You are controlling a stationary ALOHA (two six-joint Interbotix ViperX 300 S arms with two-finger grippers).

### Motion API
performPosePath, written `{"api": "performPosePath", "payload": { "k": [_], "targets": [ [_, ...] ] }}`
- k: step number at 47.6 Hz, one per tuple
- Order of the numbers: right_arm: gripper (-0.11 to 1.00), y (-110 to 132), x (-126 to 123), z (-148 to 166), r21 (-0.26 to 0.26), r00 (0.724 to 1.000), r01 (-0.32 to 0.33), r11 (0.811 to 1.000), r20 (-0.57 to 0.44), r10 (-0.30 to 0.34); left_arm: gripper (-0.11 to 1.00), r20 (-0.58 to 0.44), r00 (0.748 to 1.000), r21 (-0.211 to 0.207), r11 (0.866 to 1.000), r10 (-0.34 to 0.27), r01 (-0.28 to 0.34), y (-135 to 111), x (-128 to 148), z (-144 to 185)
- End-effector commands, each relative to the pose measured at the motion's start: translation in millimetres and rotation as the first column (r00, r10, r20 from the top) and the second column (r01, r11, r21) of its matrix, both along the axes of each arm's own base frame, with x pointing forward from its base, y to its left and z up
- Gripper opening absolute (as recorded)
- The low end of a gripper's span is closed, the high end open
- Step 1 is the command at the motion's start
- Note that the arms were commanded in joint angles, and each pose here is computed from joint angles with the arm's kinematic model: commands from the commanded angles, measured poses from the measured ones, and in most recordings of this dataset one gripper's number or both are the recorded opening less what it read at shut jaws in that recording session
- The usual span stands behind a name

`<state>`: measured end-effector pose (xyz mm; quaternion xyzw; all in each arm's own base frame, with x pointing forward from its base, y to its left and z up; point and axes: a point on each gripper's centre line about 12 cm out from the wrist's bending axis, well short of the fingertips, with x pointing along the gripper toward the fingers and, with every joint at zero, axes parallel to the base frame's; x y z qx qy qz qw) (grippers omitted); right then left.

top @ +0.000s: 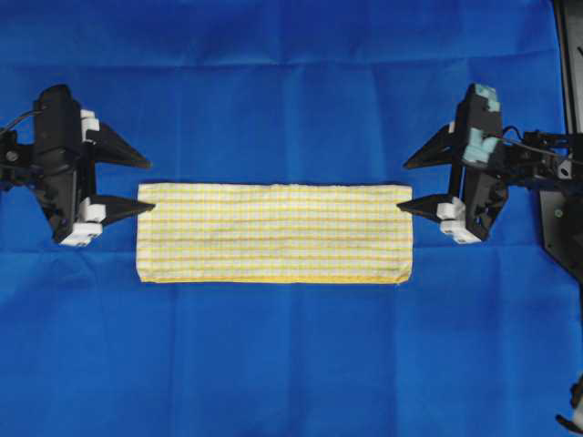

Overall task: Fold the yellow towel.
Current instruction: 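Grasp the folded towel's two far corners with both grippers and lift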

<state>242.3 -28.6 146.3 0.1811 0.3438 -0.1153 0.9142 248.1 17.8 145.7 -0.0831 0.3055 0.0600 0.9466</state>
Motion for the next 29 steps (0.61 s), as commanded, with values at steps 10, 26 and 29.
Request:
{"api": "performPosePath", "payload": {
  "k": [10,26,29],
  "targets": [
    [0.78,-11,16,-20,-0.004,0.995,0.02,1.0,-0.093,-0.02,0.7,-0.128,0.99,-0.005,0.998,0.056,-0.057,17,18,-32],
    [0.78,-17,19,-50,0.017,0.978,0.048,0.999,-0.205,-0.043,0.68,-0.228,0.97,-0.016,0.996,0.082,-0.087,25,20,-59],
    [0.77,-17,19,-51,0.017,0.977,0.048,0.999,-0.21,-0.043,0.66,-0.241,0.967,-0.02,0.996,0.083,-0.091,24,19,-60]
  ]
}}
